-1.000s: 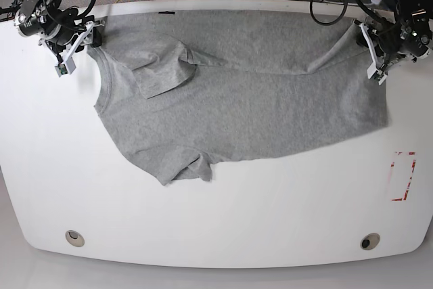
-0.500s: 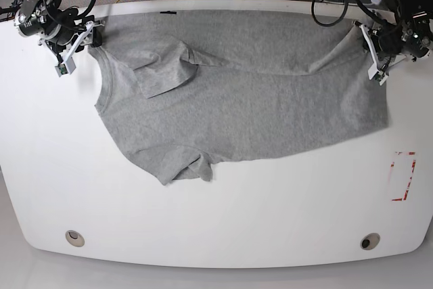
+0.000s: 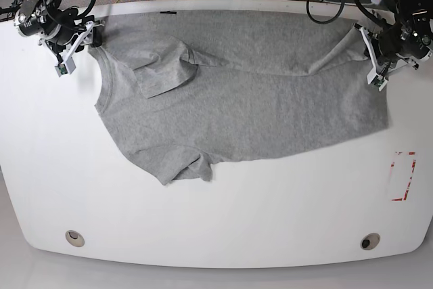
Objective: Fold the T-shirt properly
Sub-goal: 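Pull the shirt edge with the left gripper away from the right gripper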
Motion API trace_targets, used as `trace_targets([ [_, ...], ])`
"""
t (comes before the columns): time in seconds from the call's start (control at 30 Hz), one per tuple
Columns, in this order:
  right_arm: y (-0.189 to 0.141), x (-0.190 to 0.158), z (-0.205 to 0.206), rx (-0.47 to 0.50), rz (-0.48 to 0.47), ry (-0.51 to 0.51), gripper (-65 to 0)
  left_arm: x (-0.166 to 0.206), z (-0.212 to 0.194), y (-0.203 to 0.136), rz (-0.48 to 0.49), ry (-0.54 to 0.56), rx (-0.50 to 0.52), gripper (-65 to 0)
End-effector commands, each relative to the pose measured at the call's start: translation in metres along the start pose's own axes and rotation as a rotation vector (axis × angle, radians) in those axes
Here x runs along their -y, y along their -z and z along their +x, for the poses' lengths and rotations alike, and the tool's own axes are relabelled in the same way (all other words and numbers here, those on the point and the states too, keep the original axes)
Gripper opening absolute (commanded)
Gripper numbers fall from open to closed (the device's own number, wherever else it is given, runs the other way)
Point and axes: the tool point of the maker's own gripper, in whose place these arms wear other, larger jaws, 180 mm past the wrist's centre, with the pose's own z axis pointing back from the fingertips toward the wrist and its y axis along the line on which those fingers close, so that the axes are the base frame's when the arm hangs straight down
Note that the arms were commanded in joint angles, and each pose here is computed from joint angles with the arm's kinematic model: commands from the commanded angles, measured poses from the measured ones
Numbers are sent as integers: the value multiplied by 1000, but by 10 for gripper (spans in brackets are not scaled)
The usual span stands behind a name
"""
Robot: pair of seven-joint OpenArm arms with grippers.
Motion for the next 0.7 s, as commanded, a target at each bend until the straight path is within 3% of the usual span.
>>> trace_targets([
  [0.0,-6,6,9,27,-18,-19,-361,-7,9,-10,32,27,29,-637],
  [0.4,-3,0,7,29,-5,-6,-361,-16,13,-15,57,44,34,-639],
  [0.67,-3,1,10,35,-6,-7,-361,-41,40,-24,129,51,81,-640],
])
